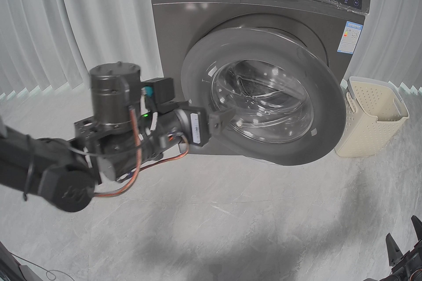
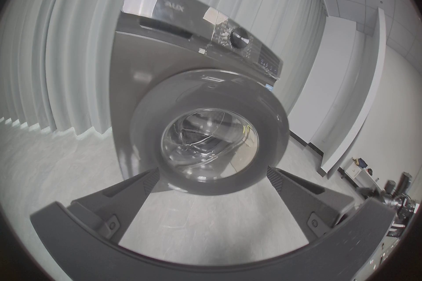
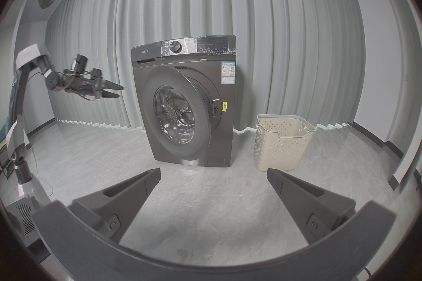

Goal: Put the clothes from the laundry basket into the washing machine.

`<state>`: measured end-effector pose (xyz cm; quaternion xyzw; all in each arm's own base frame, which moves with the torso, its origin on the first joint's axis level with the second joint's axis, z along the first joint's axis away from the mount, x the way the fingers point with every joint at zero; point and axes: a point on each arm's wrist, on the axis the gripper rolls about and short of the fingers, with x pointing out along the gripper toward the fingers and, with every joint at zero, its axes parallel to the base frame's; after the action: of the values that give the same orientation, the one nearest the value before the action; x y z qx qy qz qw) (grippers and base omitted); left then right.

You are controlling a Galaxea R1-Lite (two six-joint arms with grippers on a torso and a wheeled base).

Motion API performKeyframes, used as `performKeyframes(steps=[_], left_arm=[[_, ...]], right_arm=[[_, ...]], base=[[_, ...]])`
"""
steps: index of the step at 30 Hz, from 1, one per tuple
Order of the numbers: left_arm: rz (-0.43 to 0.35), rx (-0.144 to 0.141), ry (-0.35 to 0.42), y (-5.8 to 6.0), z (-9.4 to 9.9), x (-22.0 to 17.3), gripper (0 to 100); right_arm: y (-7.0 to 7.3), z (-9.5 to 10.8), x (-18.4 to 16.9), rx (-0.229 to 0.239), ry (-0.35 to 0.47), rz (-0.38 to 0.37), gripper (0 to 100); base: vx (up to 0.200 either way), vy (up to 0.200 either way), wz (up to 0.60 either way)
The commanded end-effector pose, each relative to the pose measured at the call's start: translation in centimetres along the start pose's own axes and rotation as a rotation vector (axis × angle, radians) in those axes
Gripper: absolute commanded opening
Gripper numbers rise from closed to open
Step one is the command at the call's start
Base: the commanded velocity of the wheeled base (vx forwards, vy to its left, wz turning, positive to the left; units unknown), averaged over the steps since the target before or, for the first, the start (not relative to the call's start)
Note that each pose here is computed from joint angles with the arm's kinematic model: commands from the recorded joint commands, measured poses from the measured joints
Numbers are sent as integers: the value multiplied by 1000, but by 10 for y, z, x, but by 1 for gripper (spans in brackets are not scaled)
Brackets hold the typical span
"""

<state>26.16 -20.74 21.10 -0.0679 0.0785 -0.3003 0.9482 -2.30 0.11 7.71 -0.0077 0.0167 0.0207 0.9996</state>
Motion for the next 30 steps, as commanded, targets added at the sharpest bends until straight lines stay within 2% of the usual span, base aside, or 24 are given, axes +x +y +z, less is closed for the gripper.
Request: performKeyframes(steps=[1, 2, 3, 4, 5, 7, 9, 13, 14, 16, 18, 20, 21, 22, 23, 26, 30], left_arm=[[58, 63, -104, 23, -42, -222, 100], [84, 71, -106, 26, -46, -228, 100], [152, 91, -107, 34, -59, -244, 100], [163, 95, -108, 35, -62, -248, 100], [224, 110, -119, 40, -75, -265, 100], [250, 113, -122, 42, -82, -272, 100], [312, 109, -139, 44, -102, -295, 100], [388, 108, -177, 40, -124, -319, 100], [388, 108, -177, 40, -124, -319, 100], [462, 103, -185, 38, -146, -328, 100], [488, 88, -192, 36, -155, -332, 100], [508, 49, -155, 37, -160, -331, 100], [508, 49, -155, 37, -160, -331, 100], [525, 18, -169, 37, -159, -331, 100], [544, 10, -172, 37, -159, -331, 100], [635, 5, -186, 34, -160, -330, 100], [626, 9, -194, 34, -160, -330, 100]], right_arm=[[0, -1, -1, -1, -14, 0, 100], [0, -1, -1, -1, -14, 0, 100], [0, -1, -1, -1, -14, 0, 100], [0, -1, -1, -1, -14, 0, 100], [0, -1, -1, -1, -14, 0, 100], [0, -1, -1, -3, -14, -1, 100], [0, -1, -1, -7, -14, -3, 100], [0, -1, -1, -4, -12, 0, 100], [0, -1, -1, -4, -12, 0, 100], [0, -1, -1, -11, -15, 3, 100], [0, -1, 0, -27, -34, 9, 100], [0, -1, 0, -30, -42, 10, 100], [0, -1, 0, -30, -42, 10, 100], [0, -1, 0, -32, -39, 10, 100], [0, -1, 0, -32, -39, 8, 100], [0, -1, 0, -32, -39, 7, 100], [0, -1, 0, -33, -40, 8, 100]], base=[[0, 0, 0], [0, 0, 0], [0, 0, 0], [0, 0, 0], [0, 0, 0], [0, 0, 0], [0, 0, 0], [0, 0, 0], [0, 0, 0], [0, 0, 0], [0, 0, 0], [0, 0, 0], [0, 0, 0], [0, 0, 0], [0, 0, 0], [0, 0, 0], [0, 0, 0]])
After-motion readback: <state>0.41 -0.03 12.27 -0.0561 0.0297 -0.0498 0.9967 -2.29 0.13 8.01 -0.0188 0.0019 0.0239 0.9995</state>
